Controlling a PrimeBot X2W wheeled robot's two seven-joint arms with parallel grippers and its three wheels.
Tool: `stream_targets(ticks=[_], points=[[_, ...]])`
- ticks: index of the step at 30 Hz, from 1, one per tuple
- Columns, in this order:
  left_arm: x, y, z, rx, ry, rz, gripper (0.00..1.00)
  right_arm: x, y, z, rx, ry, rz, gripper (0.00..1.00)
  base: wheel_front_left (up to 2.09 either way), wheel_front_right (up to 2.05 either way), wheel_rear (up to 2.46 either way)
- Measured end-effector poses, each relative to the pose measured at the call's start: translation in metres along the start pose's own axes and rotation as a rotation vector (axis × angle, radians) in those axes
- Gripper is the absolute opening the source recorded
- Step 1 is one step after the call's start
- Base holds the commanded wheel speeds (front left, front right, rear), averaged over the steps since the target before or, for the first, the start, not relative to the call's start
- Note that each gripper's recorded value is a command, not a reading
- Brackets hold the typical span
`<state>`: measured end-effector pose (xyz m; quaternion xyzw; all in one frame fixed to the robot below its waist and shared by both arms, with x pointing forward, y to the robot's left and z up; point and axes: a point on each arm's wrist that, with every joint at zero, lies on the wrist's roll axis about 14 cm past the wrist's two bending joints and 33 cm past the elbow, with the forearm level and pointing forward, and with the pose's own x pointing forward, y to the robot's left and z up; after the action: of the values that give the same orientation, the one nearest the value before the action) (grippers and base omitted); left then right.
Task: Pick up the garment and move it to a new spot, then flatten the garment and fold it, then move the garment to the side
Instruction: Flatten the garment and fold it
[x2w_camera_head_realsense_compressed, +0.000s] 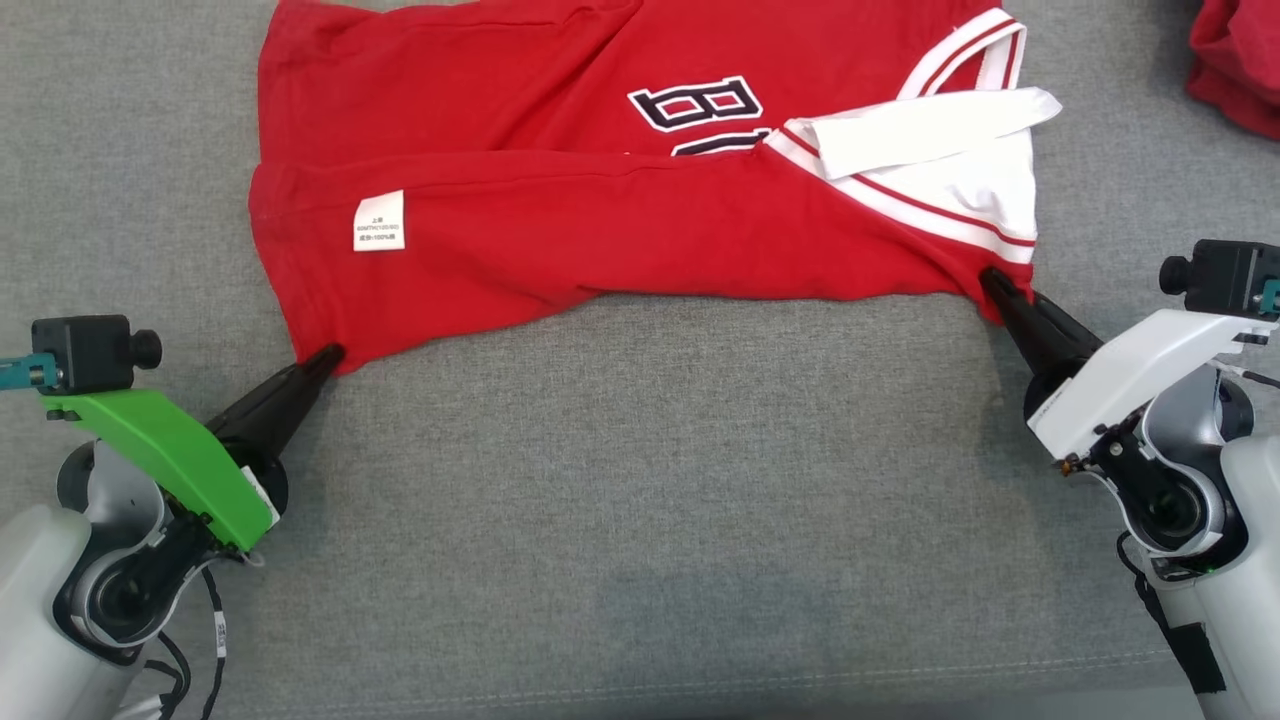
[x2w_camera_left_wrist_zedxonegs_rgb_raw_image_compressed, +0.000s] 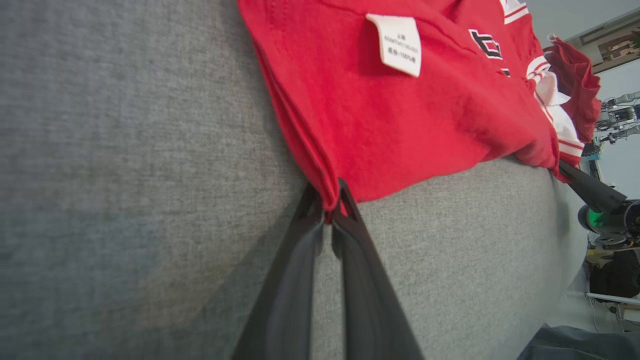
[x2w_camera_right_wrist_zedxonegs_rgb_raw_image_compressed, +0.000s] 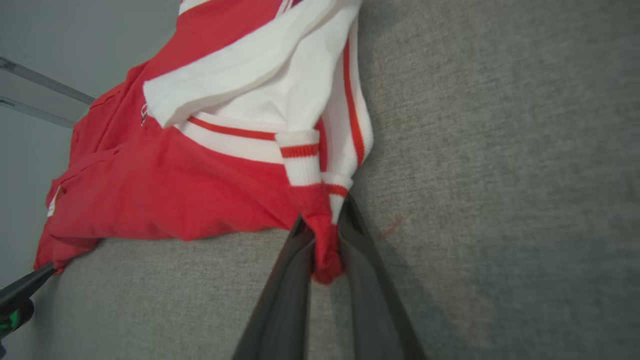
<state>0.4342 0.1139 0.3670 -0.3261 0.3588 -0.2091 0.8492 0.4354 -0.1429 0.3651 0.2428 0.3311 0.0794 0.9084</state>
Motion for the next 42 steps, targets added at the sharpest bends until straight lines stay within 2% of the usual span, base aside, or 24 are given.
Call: stream_targets(ticks=[10, 21, 29, 31, 32, 33, 34, 38, 42], points=[[-0.028, -0.006, 0.002, -0.016, 0.051, -0.001, 0.00, -0.028, -0.010, 0.010, 0.105, -0.012, -0.005, 0.00, 0.00, 0.00, 0.00], [-0.070, -0.013, -0.023, -0.087, 0.074, -0.004, 0.00, -0.079, -0.016, -0.027, 0.212, 0.078, -0.024, 0.00, 0.00, 0.00, 0.00], [-0.074, -0.005, -0.057, -0.167, 0.127, 0.019, 0.00, -0.090, -0.032, -0.038, 0.236, 0.095, -0.085, 0.00, 0.00, 0.00, 0.00], [-0.073, -0.005, -0.058, -0.165, 0.132, 0.019, 0.00, -0.091, -0.035, -0.038, 0.222, 0.097, -0.097, 0.43, 0.00, 0.00, 0.00], [-0.072, -0.004, -0.057, -0.162, 0.122, 0.021, 0.36, -0.090, -0.036, -0.038, 0.214, 0.095, -0.101, 0.82, 0.00, 0.00, 0.00], [-0.072, -0.004, -0.056, -0.158, 0.115, 0.024, 0.84, -0.090, -0.037, -0.037, 0.202, 0.097, -0.104, 1.00, 0.00, 0.00, 0.00], [-0.073, -0.003, -0.056, -0.150, 0.117, 0.026, 1.00, -0.091, -0.041, -0.034, 0.165, 0.098, -0.113, 1.00, 0.00, 0.00, 0.00], [-0.078, -0.002, -0.056, -0.111, 0.137, 0.030, 1.00, -0.093, -0.040, -0.015, 0.061, 0.070, -0.107, 1.00, 0.00, 0.00, 0.00], [-0.088, 0.013, -0.033, 0.028, 0.138, 0.071, 1.00, -0.083, -0.018, 0.042, -0.087, -0.059, -0.041, 1.00, 0.00, 0.00, 0.00]])
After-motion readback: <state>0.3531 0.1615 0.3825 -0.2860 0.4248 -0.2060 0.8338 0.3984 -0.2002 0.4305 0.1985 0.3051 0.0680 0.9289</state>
